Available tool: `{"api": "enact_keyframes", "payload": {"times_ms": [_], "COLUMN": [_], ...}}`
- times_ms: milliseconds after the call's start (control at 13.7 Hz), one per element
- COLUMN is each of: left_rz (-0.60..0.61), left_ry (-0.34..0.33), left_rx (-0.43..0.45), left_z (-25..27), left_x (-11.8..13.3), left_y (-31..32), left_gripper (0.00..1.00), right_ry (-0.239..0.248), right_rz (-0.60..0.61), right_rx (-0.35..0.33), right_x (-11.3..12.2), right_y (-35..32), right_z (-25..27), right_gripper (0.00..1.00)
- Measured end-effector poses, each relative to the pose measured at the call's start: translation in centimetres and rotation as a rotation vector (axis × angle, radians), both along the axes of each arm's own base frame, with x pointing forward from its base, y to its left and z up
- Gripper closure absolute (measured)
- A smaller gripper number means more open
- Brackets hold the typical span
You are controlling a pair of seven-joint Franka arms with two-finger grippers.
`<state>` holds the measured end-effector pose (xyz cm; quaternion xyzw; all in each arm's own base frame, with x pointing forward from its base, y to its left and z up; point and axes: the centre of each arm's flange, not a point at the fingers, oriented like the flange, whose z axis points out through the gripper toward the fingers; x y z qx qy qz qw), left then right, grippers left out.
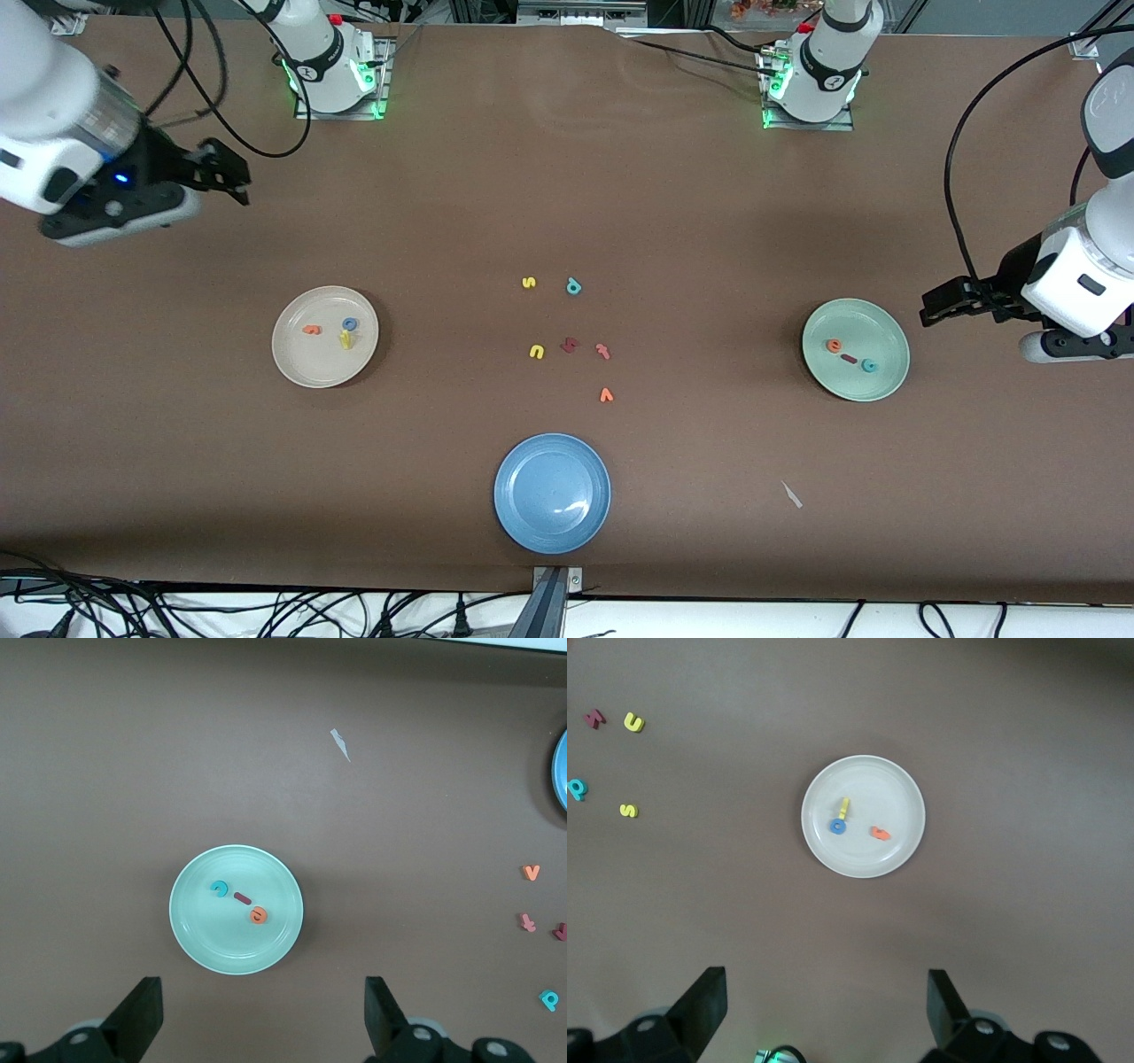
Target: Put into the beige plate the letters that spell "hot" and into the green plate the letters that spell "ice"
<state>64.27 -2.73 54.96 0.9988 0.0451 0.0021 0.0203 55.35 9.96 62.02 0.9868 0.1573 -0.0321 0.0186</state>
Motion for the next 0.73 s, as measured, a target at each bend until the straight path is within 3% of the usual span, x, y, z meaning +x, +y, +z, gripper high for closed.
{"api": "enact_keyframes", "payload": {"times_ms": [439, 731], "left_rz": [0.0, 0.0], "left_ry": [0.0, 0.0], "left_rx": [0.0, 0.0], "left_z": [0.0, 0.0], "left_x": [0.0, 0.0], "left_y": [0.0, 0.0], "left_gripper": [0.0, 0.0], "right_ry": [0.008, -0.015], "right_rz": [-0.059, -0.063], "right_rx": [-0.009, -0.015], "right_x": [0.9, 1.0], "right_y": [-3.2, -3.5], "right_z": [-0.3, 0.7], "right_gripper": [0.0, 0.0]}}
